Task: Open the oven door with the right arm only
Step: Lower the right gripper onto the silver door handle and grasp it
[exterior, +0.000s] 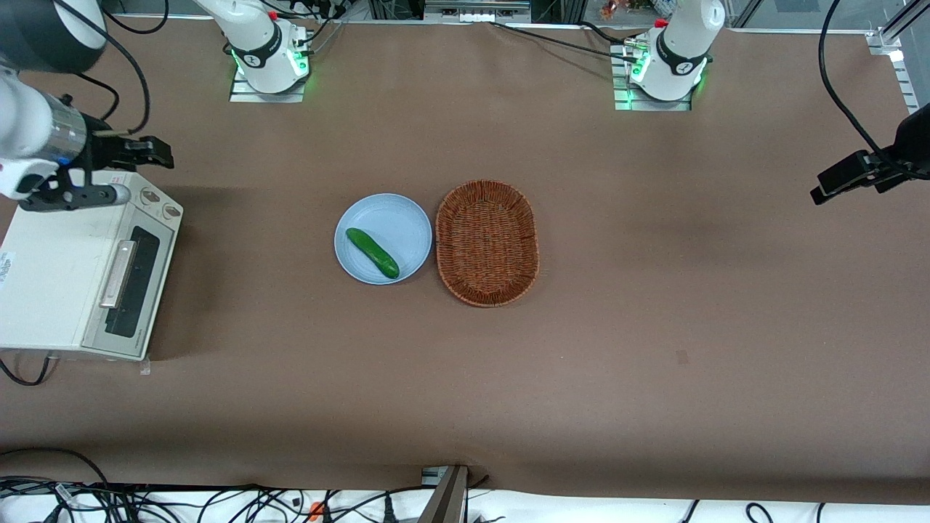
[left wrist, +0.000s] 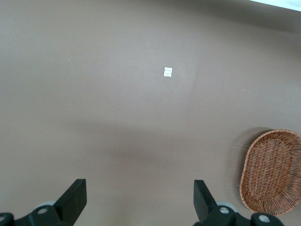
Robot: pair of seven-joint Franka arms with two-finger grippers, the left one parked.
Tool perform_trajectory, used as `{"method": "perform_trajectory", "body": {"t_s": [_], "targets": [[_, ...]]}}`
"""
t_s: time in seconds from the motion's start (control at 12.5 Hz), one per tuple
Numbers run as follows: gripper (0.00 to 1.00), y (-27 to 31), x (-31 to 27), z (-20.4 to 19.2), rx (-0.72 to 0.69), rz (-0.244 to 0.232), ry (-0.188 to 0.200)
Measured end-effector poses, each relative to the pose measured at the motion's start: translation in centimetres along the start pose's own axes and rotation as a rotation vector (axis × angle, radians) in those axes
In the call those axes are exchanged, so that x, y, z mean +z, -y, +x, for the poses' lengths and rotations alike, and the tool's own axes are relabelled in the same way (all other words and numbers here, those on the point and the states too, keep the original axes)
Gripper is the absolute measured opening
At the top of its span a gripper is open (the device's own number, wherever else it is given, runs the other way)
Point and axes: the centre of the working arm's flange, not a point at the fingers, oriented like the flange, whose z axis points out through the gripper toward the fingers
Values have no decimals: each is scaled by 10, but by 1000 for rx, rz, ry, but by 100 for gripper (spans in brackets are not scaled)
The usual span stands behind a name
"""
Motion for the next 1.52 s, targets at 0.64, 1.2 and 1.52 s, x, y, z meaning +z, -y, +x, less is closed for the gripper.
{"method": "perform_trajectory", "body": {"t_s": [0.64,1.2,1.52], "targets": [[1,-29,95,76,-6,-215,112],[1,-43,118,100,-51,-437,124],[1,-48,118,112,-81,-528,82]]}}
